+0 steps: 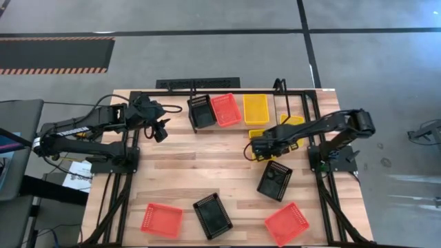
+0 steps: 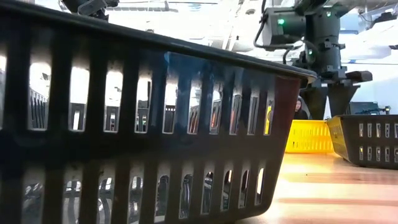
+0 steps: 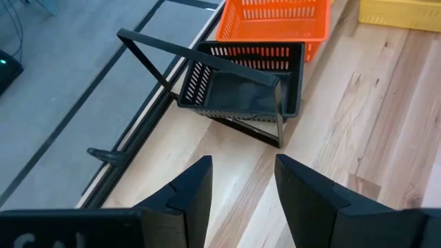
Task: Stack baskets on shelf by color
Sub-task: Stack the left yellow bin on top of the other yellow bin on the shelf
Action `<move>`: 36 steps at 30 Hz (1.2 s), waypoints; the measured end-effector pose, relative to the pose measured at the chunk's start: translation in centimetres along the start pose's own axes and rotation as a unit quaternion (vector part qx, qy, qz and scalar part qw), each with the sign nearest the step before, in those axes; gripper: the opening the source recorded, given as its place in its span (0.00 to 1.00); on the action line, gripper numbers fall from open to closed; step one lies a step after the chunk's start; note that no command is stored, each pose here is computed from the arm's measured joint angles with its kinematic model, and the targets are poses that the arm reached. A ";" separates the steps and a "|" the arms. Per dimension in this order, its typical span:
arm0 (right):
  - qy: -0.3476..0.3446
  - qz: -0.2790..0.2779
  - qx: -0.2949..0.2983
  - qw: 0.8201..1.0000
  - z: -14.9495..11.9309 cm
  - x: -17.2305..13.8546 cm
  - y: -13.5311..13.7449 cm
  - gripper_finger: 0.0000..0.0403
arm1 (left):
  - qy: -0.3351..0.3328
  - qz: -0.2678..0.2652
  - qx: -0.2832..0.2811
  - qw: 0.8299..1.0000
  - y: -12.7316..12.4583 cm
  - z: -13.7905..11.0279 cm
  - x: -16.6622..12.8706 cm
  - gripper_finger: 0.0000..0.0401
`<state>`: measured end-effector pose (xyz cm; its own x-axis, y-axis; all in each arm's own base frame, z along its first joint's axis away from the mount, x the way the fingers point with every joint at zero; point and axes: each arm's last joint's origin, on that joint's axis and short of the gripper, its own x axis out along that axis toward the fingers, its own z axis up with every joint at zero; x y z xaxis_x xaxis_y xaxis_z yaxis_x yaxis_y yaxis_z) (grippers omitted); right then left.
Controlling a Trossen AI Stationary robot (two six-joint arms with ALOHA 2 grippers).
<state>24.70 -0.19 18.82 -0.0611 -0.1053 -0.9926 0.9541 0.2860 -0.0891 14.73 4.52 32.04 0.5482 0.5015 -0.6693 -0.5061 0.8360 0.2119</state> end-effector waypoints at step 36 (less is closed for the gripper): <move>-0.086 0.180 -0.012 0.980 1.4 -11.8 2.2 0.01 | 0.000 0.000 0.003 1.000 0.0 0.0 0.0 0.36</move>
<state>27.95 0.35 30.47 0.3302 -0.1521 -0.9316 0.8974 0.3567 0.2598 14.74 4.52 32.04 0.5487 0.5020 -0.6685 -0.5027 0.8370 0.2160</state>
